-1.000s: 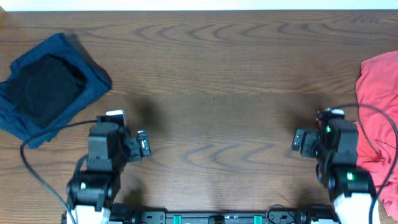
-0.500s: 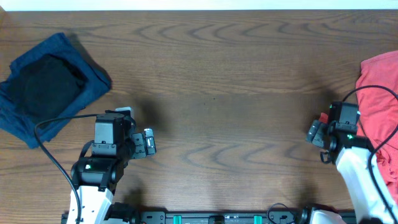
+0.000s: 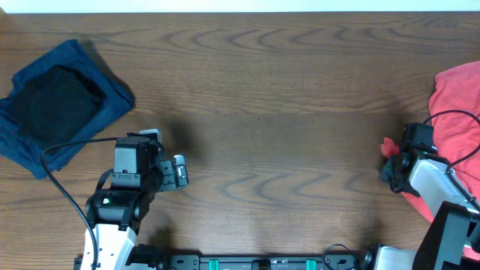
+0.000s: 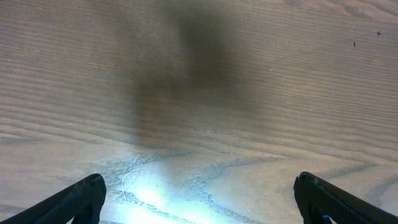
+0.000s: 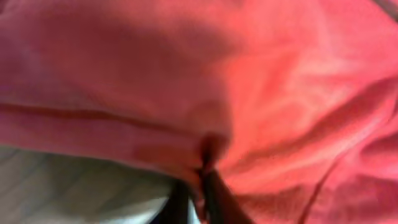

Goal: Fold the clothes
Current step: 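Grasp the crumpled red T-shirt with the right gripper and drag it leftward, then grasp the shirt's left edge with the left gripper and pull it left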

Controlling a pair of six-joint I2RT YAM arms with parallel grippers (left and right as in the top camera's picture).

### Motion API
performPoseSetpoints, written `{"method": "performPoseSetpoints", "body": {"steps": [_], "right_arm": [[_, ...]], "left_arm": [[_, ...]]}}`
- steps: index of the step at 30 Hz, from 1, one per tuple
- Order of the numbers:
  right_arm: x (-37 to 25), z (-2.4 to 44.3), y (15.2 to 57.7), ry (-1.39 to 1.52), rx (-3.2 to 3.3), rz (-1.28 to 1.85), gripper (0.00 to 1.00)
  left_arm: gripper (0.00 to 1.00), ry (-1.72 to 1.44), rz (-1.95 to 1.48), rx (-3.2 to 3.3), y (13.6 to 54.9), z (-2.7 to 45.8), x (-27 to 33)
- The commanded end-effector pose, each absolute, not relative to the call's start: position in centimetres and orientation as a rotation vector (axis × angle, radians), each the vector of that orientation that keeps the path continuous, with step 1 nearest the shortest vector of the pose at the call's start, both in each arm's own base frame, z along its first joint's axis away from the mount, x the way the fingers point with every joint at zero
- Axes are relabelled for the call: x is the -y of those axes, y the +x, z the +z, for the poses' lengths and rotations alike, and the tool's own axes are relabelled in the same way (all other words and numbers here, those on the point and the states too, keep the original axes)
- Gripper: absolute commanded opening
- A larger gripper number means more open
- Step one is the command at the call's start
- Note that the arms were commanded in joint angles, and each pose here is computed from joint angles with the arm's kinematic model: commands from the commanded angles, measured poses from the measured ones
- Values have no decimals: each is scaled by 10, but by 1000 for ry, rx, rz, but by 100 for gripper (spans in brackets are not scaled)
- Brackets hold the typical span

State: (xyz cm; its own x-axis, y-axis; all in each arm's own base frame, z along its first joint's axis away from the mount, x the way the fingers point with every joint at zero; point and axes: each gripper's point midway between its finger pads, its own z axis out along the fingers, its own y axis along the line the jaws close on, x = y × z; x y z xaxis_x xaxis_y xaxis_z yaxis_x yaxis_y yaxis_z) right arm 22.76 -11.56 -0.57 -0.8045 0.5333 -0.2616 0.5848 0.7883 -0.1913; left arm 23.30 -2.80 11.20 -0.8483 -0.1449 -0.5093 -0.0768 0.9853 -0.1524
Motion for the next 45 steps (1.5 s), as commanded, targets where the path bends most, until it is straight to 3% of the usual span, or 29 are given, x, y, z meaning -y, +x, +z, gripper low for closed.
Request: {"method": "performPoseSetpoints", "body": {"steps": [1, 4, 9, 15, 17, 20, 23, 26, 36, 45], "right_arm": [[35, -6, 256, 619, -2839, 287, 1], [-40, 19, 272, 173, -2744, 735, 1], [-135, 61, 287, -310, -2502, 998, 1], [-209, 127, 331, -458, -2117, 1019, 6], [-218, 141, 342, -447, -2041, 963, 19], [-214, 140, 351, -383, -2044, 895, 48], [-197, 128, 353, -324, -2112, 862, 78], [-160, 109, 355, -186, -2230, 756, 99], [15, 98, 308, 429, -2420, 162, 99], [55, 88, 264, 645, -2504, 55, 99]], "left_arm": [[98, -159, -181, -2562, 238, 120, 29], [98, -158, -183, -2553, 240, 122, 29], [98, -155, -187, -2519, 247, 126, 29], [98, -152, -192, -2487, 253, 131, 30], [98, -151, -192, -2482, 254, 132, 30], [98, -151, -194, -2477, 255, 133, 30], [98, -145, -211, -2479, 254, 133, 32], [98, -116, -307, -2476, 254, 135, 45], [98, -291, -624, -2524, 261, 123, 82], [98, -146, -813, -2603, 283, 86, 155]]}}
